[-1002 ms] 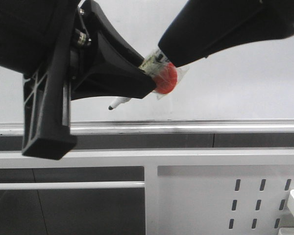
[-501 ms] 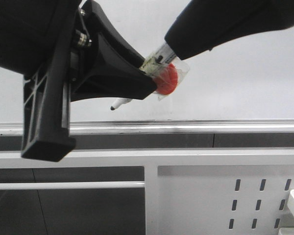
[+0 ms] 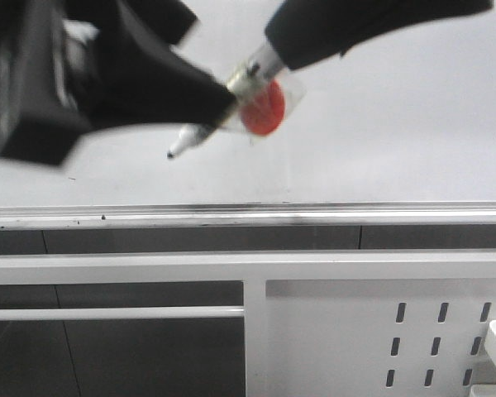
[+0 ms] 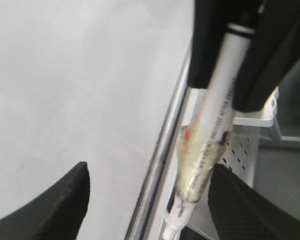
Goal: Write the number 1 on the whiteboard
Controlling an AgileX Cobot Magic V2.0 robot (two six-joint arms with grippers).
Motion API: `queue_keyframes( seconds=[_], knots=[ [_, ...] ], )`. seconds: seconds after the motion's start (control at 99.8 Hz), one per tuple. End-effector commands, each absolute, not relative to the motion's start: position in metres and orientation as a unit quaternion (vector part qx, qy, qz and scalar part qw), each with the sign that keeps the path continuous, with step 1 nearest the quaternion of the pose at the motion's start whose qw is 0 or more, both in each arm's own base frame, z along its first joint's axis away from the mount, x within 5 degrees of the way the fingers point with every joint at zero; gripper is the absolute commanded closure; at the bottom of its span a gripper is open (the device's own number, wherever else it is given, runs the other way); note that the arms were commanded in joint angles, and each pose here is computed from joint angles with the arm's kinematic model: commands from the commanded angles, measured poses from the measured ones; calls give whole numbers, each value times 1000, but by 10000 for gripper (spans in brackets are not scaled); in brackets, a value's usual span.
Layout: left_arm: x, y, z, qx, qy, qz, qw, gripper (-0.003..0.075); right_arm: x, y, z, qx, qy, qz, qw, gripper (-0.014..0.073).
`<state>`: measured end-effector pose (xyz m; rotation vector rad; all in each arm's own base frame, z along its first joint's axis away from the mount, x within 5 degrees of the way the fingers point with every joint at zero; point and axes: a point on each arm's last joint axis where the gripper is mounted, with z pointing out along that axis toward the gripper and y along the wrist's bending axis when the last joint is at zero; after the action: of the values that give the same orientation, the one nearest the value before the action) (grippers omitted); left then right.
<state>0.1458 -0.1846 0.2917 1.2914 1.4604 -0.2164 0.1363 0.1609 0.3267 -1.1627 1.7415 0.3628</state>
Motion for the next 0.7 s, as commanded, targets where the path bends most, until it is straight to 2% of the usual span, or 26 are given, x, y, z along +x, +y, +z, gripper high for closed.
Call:
queue_keyframes(
  seconds=[0.0, 0.08, 0.14, 0.19, 0.291, 0.441, 0.551, 0.691],
  knots=[
    [135, -168, 323, 486, 628, -118, 596, 281, 134, 155, 351, -449, 685, 163, 550, 664],
    [127, -145, 338, 428, 656, -124, 609, 339, 131, 145, 344, -424, 698, 171, 551, 664],
    [116, -128, 349, 399, 656, -130, 627, 401, 129, 136, 340, -399, 702, 176, 563, 664],
    [108, -113, 357, 380, 652, -132, 643, 489, 126, 128, 337, -383, 698, 177, 579, 664],
    [94, -86, 369, 343, 648, -126, 668, 743, 120, 113, 332, -351, 685, 178, 613, 664],
    [82, -62, 373, 314, 647, -107, 687, 740, 122, 98, 334, -308, 674, 166, 651, 664],
    [86, -58, 366, 281, 667, -101, 682, 740, 127, 92, 336, -288, 674, 151, 664, 664],
    [92, -57, 355, 230, 668, -103, 700, 740, 130, 89, 341, -271, 661, 145, 684, 664]
  ],
)
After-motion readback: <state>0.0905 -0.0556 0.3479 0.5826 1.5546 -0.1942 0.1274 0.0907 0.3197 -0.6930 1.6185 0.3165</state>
